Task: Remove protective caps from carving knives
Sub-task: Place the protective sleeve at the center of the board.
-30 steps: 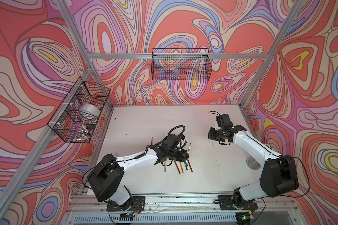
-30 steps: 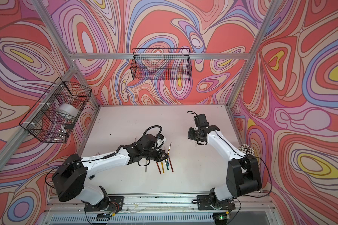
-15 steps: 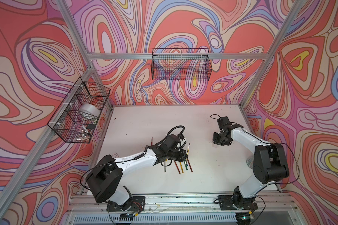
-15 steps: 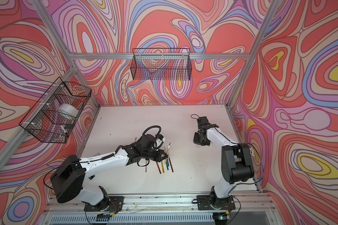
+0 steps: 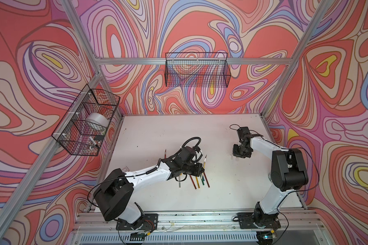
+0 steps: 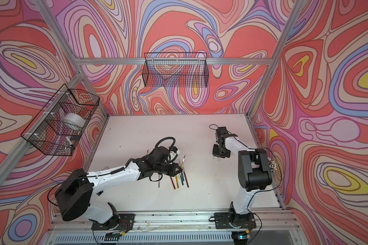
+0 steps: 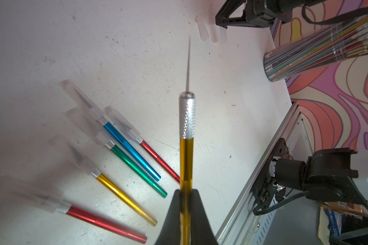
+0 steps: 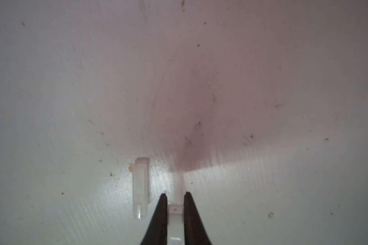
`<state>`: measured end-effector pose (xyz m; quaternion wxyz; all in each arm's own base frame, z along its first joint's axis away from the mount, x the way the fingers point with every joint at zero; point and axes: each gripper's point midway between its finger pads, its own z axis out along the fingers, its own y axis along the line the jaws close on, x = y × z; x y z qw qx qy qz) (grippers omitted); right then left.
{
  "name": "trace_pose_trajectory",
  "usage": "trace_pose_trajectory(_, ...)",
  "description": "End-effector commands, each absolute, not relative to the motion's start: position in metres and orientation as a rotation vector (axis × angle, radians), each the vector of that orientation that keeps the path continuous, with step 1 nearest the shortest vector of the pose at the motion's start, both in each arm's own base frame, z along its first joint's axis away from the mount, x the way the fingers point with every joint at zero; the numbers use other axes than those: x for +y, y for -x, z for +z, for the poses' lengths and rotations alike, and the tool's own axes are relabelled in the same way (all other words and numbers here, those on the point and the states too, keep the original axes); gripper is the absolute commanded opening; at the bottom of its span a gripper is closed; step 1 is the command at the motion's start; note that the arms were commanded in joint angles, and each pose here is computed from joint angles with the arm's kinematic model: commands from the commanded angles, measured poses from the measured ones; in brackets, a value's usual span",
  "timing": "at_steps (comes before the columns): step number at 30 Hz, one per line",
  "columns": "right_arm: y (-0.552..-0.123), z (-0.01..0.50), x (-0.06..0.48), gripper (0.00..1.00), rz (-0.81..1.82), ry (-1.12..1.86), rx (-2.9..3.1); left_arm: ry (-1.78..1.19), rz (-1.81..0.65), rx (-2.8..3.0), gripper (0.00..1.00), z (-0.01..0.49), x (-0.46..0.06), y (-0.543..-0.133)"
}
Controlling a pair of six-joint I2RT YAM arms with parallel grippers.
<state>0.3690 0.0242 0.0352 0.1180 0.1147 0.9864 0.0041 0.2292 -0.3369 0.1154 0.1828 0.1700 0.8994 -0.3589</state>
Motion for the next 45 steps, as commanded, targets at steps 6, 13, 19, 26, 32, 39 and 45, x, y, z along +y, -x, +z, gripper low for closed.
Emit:
trace_pose_trajectory(6,-0.382,0.029,0.02,0.13,-0.017,-0.307,2.883,-0.479,-0.984,2.568,0.04,0.11,-0.332,-0.228)
trace_pose_trajectory(13,-0.385,0.025,0.025,0.13,0.024,-0.289,2.888,-0.476,-0.986,2.57,0.03,0.11,-0.332,-0.228)
trace_pose_trajectory(19,-0.387,0.022,0.03,0.14,0.056,-0.278,2.893,-0.477,-0.99,2.571,0.03,0.109,-0.333,-0.229)
trace_pose_trajectory(26,-0.389,0.019,0.035,0.15,0.098,-0.261,2.898,-0.473,-0.987,2.577,0.03,0.106,-0.333,-0.229)
trace_pose_trajectory(32,-0.391,0.017,0.037,0.15,0.115,-0.249,2.9,-0.469,-0.991,2.577,0.03,0.105,-0.333,-0.229)
trace_pose_trajectory(39,-0.393,0.018,0.036,0.19,0.11,-0.245,2.895,-0.461,-0.992,2.58,0.03,0.105,-0.332,-0.229)
trace_pose_trajectory(45,-0.394,0.02,0.036,0.26,0.106,-0.243,2.888,-0.462,-0.994,2.58,0.03,0.105,-0.332,-0.228)
